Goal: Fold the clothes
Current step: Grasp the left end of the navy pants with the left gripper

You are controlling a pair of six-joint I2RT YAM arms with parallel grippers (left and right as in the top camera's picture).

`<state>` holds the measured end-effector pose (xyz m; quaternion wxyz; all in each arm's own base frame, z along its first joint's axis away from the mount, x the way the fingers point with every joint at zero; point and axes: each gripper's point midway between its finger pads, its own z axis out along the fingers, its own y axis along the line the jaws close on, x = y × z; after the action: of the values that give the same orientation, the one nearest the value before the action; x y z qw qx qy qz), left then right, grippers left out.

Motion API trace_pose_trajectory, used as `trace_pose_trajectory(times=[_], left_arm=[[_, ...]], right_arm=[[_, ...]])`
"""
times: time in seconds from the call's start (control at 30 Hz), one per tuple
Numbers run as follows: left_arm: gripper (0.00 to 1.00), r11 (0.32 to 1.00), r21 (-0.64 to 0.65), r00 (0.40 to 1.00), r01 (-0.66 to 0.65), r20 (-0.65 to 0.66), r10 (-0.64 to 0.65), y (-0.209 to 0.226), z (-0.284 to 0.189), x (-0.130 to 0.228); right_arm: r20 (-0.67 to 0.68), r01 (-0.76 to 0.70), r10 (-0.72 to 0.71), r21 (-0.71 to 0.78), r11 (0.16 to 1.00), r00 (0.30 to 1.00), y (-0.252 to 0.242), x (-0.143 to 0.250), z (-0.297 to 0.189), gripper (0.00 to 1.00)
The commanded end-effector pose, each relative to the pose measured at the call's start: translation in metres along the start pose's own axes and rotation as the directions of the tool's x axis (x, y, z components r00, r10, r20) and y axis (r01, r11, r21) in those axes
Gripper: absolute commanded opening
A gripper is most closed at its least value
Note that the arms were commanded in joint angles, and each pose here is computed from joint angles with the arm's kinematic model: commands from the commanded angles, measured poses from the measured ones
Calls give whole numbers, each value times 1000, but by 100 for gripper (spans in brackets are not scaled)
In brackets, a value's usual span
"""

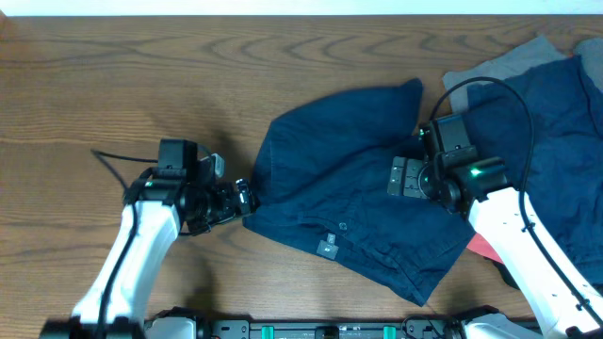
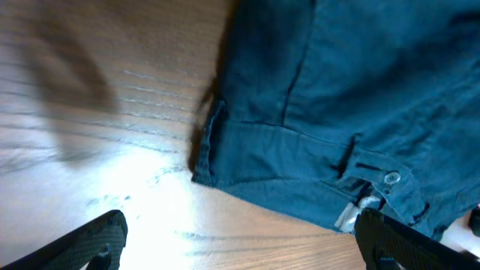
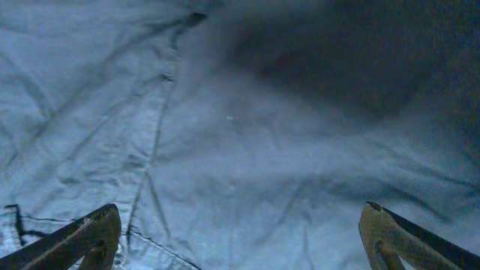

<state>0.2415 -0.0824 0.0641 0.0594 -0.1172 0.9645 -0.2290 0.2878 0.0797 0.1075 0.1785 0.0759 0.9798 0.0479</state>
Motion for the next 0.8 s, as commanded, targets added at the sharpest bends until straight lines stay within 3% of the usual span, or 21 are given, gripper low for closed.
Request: trace_pose_trajectory(times=[0.0, 0.13, 0.23, 0.27, 0.3, 0.33, 0.37, 0.53, 0.77], left_arm=[[98, 1000, 11, 996, 28, -86, -27, 3, 22, 8], [100, 999, 32, 989, 24, -150, -19, 0, 46, 11], [90, 998, 54, 981, 22, -196, -11, -4, 60, 16], [79, 999, 51, 978, 20, -211, -8, -4, 63, 19], [62, 999, 47, 975, 19, -221, -8, -4, 66, 21], [40, 999, 44, 973, 18, -230, -8, -3, 68, 22], [8, 999, 42, 972, 20, -234, -10, -3, 69, 23], [6, 999, -36, 989, 19, -143, -24, 10, 55, -3], [6, 977, -187, 980, 106, 188, -71, 33, -35, -111]], right_arm=[[16, -27, 26, 19, 999, 1000, -10, -5, -4, 99], [17, -37, 37, 23, 999, 999, -13, -6, -4, 99], [18, -37, 37, 23, 999, 999, -13, -6, -4, 99], [18, -37, 37, 23, 999, 999, -13, -6, -4, 99], [18, -37, 37, 23, 999, 999, -13, -6, -4, 99], [17, -37, 37, 23, 999, 999, -13, -6, -4, 99], [18, -37, 37, 26, 999, 999, -13, -6, -4, 99], [18, -38, 37, 62, 997, 999, -20, -5, -4, 99], [13, -55, 54, 97, 994, 998, -27, -2, -4, 99]])
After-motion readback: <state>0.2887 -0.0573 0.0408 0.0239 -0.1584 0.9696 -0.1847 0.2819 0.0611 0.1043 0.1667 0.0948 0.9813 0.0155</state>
